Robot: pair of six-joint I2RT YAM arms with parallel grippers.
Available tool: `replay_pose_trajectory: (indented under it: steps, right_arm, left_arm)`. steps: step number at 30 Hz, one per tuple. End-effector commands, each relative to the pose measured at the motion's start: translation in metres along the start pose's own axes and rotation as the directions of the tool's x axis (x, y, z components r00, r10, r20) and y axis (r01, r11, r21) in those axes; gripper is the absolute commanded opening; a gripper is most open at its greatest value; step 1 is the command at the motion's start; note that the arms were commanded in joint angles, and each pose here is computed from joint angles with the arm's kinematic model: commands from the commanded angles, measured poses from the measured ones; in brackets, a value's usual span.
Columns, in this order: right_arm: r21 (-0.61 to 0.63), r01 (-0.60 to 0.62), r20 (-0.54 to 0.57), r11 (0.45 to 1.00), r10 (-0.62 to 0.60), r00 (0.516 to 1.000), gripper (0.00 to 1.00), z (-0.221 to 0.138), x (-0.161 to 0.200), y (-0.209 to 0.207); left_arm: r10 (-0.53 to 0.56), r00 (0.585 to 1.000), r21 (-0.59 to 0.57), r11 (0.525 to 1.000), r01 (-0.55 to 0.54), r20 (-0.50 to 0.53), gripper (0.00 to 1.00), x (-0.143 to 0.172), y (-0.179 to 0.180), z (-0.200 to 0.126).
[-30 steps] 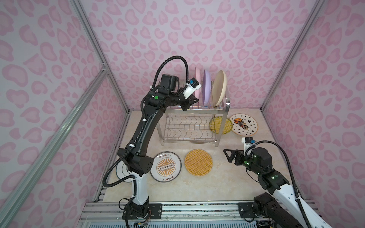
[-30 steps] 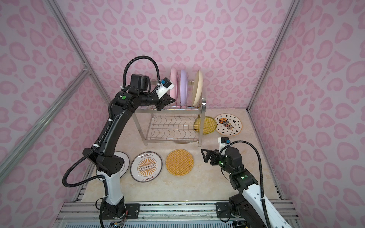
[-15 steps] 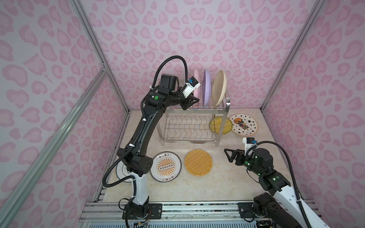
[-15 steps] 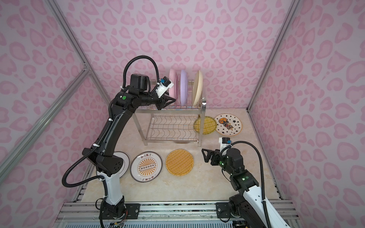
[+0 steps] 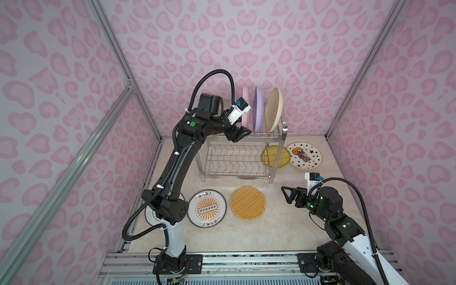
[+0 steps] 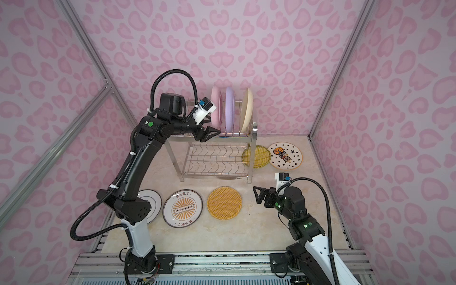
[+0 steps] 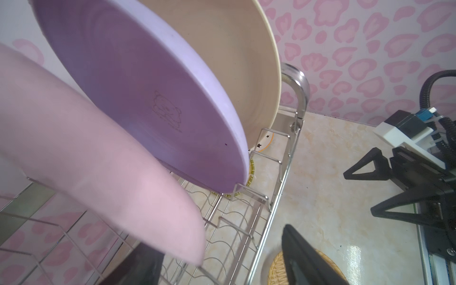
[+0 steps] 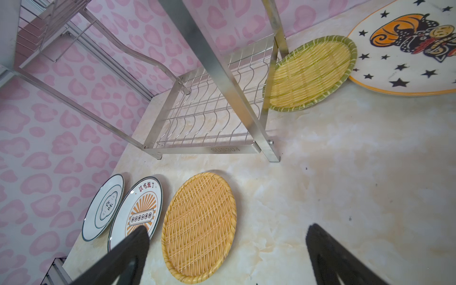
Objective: Load plates into a dish rack
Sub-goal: Pick up the plate from the top-center of the table.
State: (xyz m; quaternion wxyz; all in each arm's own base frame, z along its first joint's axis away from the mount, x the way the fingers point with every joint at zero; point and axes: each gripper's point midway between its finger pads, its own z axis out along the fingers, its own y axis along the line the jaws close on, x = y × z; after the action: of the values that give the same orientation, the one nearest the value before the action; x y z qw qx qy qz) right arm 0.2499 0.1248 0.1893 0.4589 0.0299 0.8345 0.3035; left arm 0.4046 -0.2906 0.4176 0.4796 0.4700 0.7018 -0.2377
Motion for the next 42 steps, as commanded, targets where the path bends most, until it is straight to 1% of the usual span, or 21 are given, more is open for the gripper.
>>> replay_pose_trajectory:
  steps: [1, 4, 6, 10, 12, 14, 15, 16, 17, 19, 21, 23, 24, 25, 27, 29, 33, 35, 37, 38, 42]
  right_arm:
    - [0.03, 0.02, 0.01, 0.999, -0.021, 1.0, 1.0, -0.003, -0.006, -0.003]
    - [0.037, 0.015, 0.048, 0.999, -0.016, 0.999, 1.0, -0.008, -0.018, -0.003]
    - [0.05, -0.028, 0.102, 0.998, 0.023, 0.994, 1.0, -0.014, -0.03, -0.005]
    - [-0.04, -0.048, 0.204, 0.998, 0.055, 0.977, 1.0, -0.026, -0.055, 0.01]
    - [-0.06, -0.07, 0.238, 0.996, 0.082, 0.968, 1.0, -0.027, -0.066, 0.009]
    - [-0.005, -0.139, 0.209, 0.99, 0.137, 0.968, 1.0, -0.021, -0.071, -0.004]
    - [0.035, -0.166, 0.166, 0.985, 0.158, 0.973, 1.0, -0.016, -0.069, -0.011]
    - [0.055, -0.177, 0.138, 0.983, 0.168, 0.976, 1.0, -0.011, -0.069, -0.015]
    - [0.083, -0.191, 0.125, 0.978, 0.18, 0.976, 1.0, -0.006, -0.069, -0.021]
    - [0.114, -0.216, 0.144, 0.97, 0.199, 0.969, 1.0, 0.0, -0.071, -0.031]
    - [0.146, -0.256, 0.192, 0.956, 0.227, 0.955, 1.0, 0.002, -0.075, -0.045]
    - [0.187, -0.304, 0.227, 0.934, 0.26, 0.938, 0.99, 0.003, -0.077, -0.061]
    - [0.196, -0.333, 0.24, 0.922, 0.284, 0.928, 0.96, 0.006, -0.076, -0.069]
    - [0.195, -0.359, 0.248, 0.913, 0.308, 0.918, 0.94, 0.009, -0.076, -0.076]
    - [0.192, -0.392, 0.247, 0.9, 0.343, 0.906, 0.89, 0.018, -0.075, -0.087]
    - [0.218, -0.406, 0.242, 0.887, 0.354, 0.903, 0.88, 0.025, -0.073, -0.1]
    - [0.252, -0.394, 0.249, 0.884, 0.334, 0.909, 0.85, 0.041, -0.074, -0.118]
    - [0.234, -0.4, 0.25, 0.886, 0.343, 0.906, 0.84, 0.053, -0.075, -0.122]
    - [0.21, -0.408, 0.234, 0.888, 0.36, 0.903, 0.83, 0.068, -0.076, -0.124]
    - [0.202, -0.41, 0.225, 0.89, 0.365, 0.903, 0.85, 0.077, -0.076, -0.126]
    - [0.176, -0.407, 0.207, 0.896, 0.37, 0.906, 0.83, 0.113, -0.078, -0.132]
  left_arm:
    - [-0.012, 1.0, -0.025, 1.0, 0.013, 0.029, 0.84, -0.012, -0.002, -0.016]
    - [-0.004, 0.998, -0.042, 0.999, 0.007, 0.068, 0.87, -0.026, -0.006, -0.031]
    - [-0.005, 0.995, -0.075, 0.997, 0.012, 0.095, 0.9, -0.036, -0.005, -0.043]
    - [-0.038, 0.986, -0.143, 0.988, 0.061, 0.16, 1.0, -0.056, -0.002, -0.069]
    - [-0.086, 0.974, -0.175, 0.977, 0.124, 0.21, 0.98, -0.066, 0.0, -0.084]
    - [-0.167, 0.95, -0.203, 0.953, 0.224, 0.263, 0.98, -0.069, 0.005, -0.095]
    - [-0.229, 0.929, -0.194, 0.936, 0.292, 0.291, 0.98, -0.067, 0.006, -0.098]
    - [-0.271, 0.911, -0.18, 0.924, 0.337, 0.312, 0.98, -0.064, 0.005, -0.101]
    - [-0.328, 0.882, -0.156, 0.905, 0.396, 0.34, 0.98, -0.06, 0.004, -0.102]
    - [-0.425, 0.818, -0.116, 0.858, 0.501, 0.388, 0.98, -0.05, 0.001, -0.105]
    - [-0.51, 0.742, -0.063, 0.805, 0.59, 0.434, 0.97, -0.039, -0.007, -0.112]
    - [-0.564, 0.692, -0.018, 0.769, 0.639, 0.451, 0.98, -0.026, -0.019, -0.118]
    - [-0.588, 0.666, 0.001, 0.75, 0.662, 0.459, 0.97, -0.019, -0.025, -0.123]
    - [-0.606, 0.656, 0.013, 0.739, 0.674, 0.45, 0.97, -0.009, -0.032, -0.124]
    - [-0.629, 0.649, 0.045, 0.732, 0.68, 0.428, 0.98, 0.01, -0.052, -0.127]
    - [-0.657, 0.646, 0.071, 0.72, 0.69, 0.388, 0.97, 0.035, -0.07, -0.124]
    - [-0.701, 0.65, 0.156, 0.706, 0.691, 0.292, 0.97, 0.07, -0.109, -0.113]
    - [-0.709, 0.663, 0.182, 0.704, 0.686, 0.239, 0.97, 0.086, -0.126, -0.103]
    - [-0.702, 0.685, 0.194, 0.712, 0.675, 0.195, 0.97, 0.101, -0.142, -0.093]
    - [-0.696, 0.696, 0.195, 0.718, 0.668, 0.179, 0.97, 0.107, -0.149, -0.089]
    - [-0.702, 0.699, 0.195, 0.71, 0.676, 0.133, 0.97, 0.128, -0.162, -0.072]
